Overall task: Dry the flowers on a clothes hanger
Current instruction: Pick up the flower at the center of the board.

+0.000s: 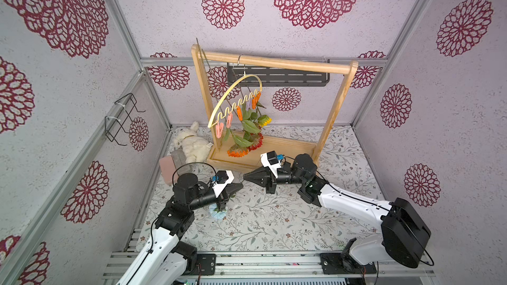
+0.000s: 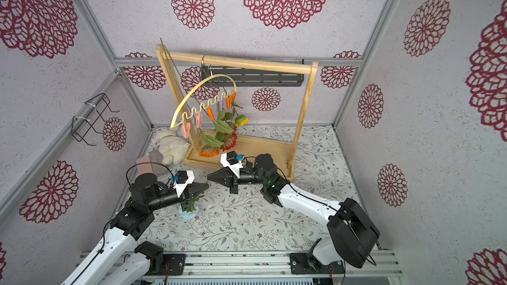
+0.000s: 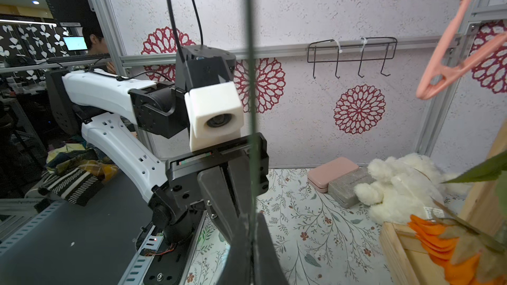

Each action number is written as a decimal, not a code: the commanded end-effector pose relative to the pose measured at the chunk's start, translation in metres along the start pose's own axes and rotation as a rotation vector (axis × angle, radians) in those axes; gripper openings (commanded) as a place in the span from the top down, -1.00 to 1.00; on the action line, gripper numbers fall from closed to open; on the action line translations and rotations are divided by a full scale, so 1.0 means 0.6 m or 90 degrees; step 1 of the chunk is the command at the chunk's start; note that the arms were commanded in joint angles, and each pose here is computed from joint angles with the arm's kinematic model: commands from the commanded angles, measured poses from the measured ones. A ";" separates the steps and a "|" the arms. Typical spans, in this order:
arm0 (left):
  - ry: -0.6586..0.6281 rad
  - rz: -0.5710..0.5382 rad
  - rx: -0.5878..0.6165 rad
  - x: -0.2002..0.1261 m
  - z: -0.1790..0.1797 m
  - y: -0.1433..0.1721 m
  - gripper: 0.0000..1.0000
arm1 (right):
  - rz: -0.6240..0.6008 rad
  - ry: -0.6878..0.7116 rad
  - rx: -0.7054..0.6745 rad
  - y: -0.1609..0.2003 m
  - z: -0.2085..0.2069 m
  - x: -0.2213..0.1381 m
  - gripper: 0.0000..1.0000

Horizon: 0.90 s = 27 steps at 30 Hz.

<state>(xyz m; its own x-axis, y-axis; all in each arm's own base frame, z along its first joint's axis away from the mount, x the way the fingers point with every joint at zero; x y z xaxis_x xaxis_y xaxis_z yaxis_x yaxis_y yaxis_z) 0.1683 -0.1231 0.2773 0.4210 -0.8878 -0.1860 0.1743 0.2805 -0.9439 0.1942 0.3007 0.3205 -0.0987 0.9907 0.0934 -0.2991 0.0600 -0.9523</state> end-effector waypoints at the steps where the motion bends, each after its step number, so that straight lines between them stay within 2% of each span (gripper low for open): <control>1: -0.004 -0.047 0.024 -0.004 0.005 -0.034 0.75 | -0.028 -0.029 -0.020 -0.028 0.009 -0.002 1.00; 3: -0.003 -0.048 0.014 -0.004 0.006 -0.036 0.22 | -0.031 -0.029 -0.024 -0.031 0.009 -0.003 1.00; 6: 0.008 -0.038 0.011 -0.006 0.004 -0.039 0.10 | -0.032 -0.022 -0.031 -0.033 0.009 -0.007 1.00; 9: 0.012 -0.018 0.002 -0.005 0.005 -0.036 0.12 | -0.024 -0.007 -0.041 -0.035 0.006 -0.011 1.00; 17: 0.035 0.018 -0.023 0.002 0.005 -0.024 0.42 | 0.003 0.024 -0.043 -0.033 -0.003 -0.013 1.00; 19: 0.038 0.017 -0.025 0.005 0.006 -0.020 0.41 | 0.003 0.023 -0.044 -0.036 -0.003 -0.014 1.00; 21: 0.042 0.015 -0.030 0.010 0.009 -0.020 0.25 | 0.004 0.023 -0.043 -0.036 -0.004 -0.013 1.00; 23: 0.046 0.021 -0.035 0.014 0.011 -0.017 0.25 | 0.003 0.022 -0.042 -0.039 -0.002 -0.014 1.00; 26: 0.053 0.027 -0.041 0.017 0.014 -0.017 0.41 | 0.005 0.025 -0.038 -0.038 -0.002 -0.015 1.00; 27: 0.052 0.028 -0.039 0.018 0.016 -0.018 0.53 | 0.005 0.027 -0.038 -0.038 -0.002 -0.015 1.00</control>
<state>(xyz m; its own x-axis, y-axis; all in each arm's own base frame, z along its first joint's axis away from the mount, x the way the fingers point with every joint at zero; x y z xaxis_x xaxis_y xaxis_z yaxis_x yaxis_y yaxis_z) 0.1804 -0.1298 0.2776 0.3719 -0.8912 -0.2596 0.0722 0.3066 -0.9491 0.2057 0.2968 0.3147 -0.0663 0.9976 0.0215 -0.3116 -0.0002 -0.9502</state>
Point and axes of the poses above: each gripper's point midway between its finger pads, its own x axis out along the fingers, its own z axis along the line the jaws close on, y = z × x, the point moved 9 cm from there along -x, back along the fingers, and after that the axes turned 14 degrees about x, right-handed, at the moved point
